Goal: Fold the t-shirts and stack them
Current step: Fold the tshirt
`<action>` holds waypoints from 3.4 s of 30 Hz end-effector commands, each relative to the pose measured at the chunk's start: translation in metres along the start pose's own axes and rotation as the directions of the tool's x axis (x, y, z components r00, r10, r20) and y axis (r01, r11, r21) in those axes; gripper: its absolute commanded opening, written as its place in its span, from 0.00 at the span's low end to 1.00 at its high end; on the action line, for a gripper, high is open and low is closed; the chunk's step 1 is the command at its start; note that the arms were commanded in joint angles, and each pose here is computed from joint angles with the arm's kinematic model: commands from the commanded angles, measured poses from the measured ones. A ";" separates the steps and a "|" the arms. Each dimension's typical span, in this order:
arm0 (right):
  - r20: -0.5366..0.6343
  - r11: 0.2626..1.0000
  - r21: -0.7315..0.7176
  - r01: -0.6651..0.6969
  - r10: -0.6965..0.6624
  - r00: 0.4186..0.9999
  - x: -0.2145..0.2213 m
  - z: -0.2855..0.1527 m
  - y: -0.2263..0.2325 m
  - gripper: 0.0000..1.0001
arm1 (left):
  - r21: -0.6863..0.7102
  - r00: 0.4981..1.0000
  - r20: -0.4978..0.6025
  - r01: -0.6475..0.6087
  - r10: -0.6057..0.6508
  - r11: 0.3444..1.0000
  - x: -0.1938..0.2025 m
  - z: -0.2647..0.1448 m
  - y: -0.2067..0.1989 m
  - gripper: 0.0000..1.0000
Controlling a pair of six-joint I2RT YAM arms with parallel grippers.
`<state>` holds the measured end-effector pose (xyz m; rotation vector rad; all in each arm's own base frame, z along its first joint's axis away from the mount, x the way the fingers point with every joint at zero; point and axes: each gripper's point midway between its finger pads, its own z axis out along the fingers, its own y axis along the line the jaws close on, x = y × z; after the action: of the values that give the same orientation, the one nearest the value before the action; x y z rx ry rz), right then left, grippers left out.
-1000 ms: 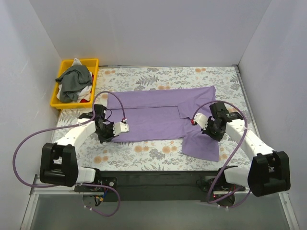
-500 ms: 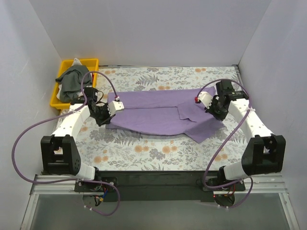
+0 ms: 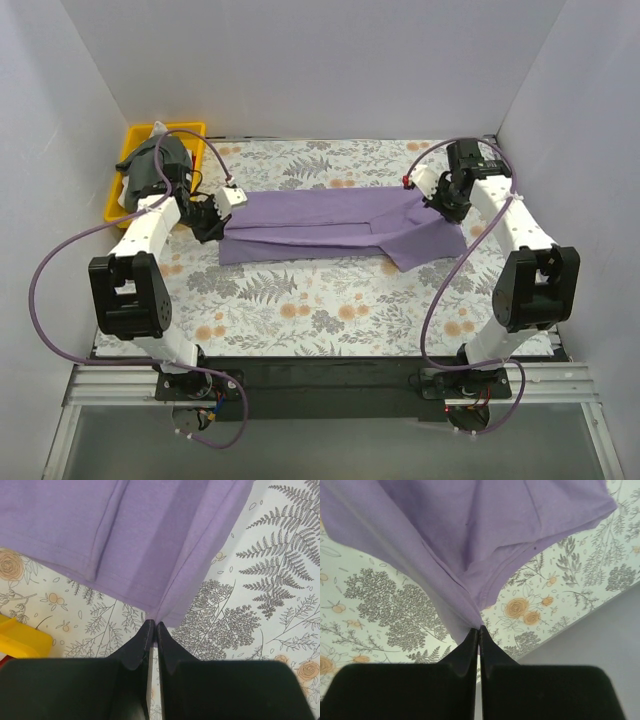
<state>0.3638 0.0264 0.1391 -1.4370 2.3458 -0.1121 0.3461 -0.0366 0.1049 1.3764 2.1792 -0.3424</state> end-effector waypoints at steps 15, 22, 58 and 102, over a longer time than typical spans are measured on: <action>0.002 1.000 0.009 0.028 -0.028 1.000 -0.028 0.032 -0.053 0.01 | -0.105 0.999 0.052 0.008 -0.002 0.994 -0.023 0.014 0.067 0.00; -0.016 1.000 0.004 0.031 -0.031 0.999 -0.029 0.044 -0.060 0.01 | -0.112 1.000 0.028 0.016 -0.013 0.994 -0.016 0.026 0.079 0.00; -0.038 0.985 0.033 -0.167 0.168 0.985 -0.024 0.075 -0.097 0.50 | -0.198 0.982 -0.013 0.184 -0.190 0.963 -0.011 0.061 0.115 0.32; -0.106 0.777 -0.235 -0.584 0.576 0.810 0.077 0.094 -0.010 0.10 | -0.107 0.873 -0.119 0.462 -0.473 0.880 0.034 0.078 -0.004 0.50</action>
<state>0.3628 -0.0259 0.0296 -0.7199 2.8048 0.4274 0.3517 -0.0569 0.0271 0.8108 2.6044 -0.4069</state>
